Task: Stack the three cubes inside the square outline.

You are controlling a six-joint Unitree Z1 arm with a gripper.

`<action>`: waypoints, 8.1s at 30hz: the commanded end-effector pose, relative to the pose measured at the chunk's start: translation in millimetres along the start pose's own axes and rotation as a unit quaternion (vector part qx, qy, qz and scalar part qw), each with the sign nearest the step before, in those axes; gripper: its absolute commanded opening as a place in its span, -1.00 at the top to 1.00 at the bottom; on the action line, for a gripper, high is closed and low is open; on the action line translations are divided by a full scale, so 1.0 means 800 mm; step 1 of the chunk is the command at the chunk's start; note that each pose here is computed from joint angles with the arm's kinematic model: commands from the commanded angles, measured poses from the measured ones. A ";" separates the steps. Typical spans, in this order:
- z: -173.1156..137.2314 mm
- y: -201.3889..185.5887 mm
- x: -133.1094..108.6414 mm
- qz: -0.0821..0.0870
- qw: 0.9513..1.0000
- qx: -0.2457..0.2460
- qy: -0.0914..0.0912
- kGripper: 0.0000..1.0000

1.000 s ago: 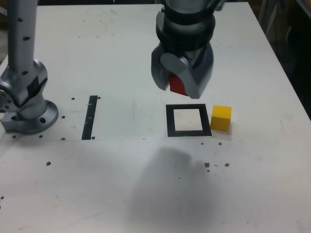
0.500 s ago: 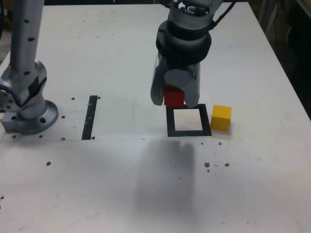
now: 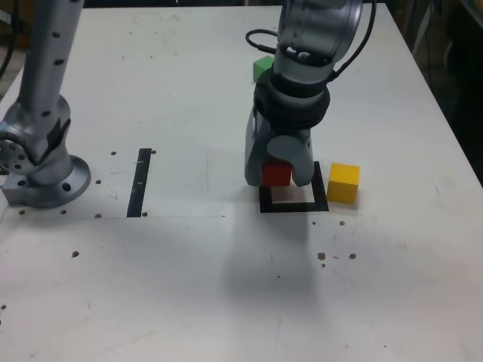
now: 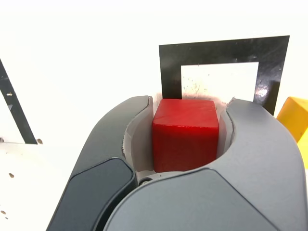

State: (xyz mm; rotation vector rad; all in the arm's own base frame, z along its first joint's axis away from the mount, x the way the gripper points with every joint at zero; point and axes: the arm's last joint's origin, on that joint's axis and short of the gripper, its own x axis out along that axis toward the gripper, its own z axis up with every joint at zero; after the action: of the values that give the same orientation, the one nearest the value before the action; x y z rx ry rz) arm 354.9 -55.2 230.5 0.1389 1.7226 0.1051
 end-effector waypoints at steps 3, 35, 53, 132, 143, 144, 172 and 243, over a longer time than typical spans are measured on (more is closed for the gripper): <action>0.006 0.001 0.004 -0.002 1.000 0.008 -0.003 0.56; 0.027 0.006 0.022 -0.024 0.999 0.042 0.008 -0.77; -0.048 0.021 -0.098 0.029 0.997 0.063 -0.044 -0.99; 0.107 0.011 0.003 -0.022 0.995 0.099 0.000 -0.66; 0.113 0.007 0.008 -0.041 0.994 0.101 0.004 -0.10; 0.114 0.007 0.008 -0.041 0.994 0.102 0.002 -0.05; 0.087 0.020 -0.064 -0.028 0.992 0.108 -0.052 0.84; 0.006 0.027 -0.046 -0.028 0.987 0.159 0.003 -0.98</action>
State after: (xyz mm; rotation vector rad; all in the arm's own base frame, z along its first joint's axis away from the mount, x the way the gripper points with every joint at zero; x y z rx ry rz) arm 366.9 -39.9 265.1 0.3162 1.7346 -0.2173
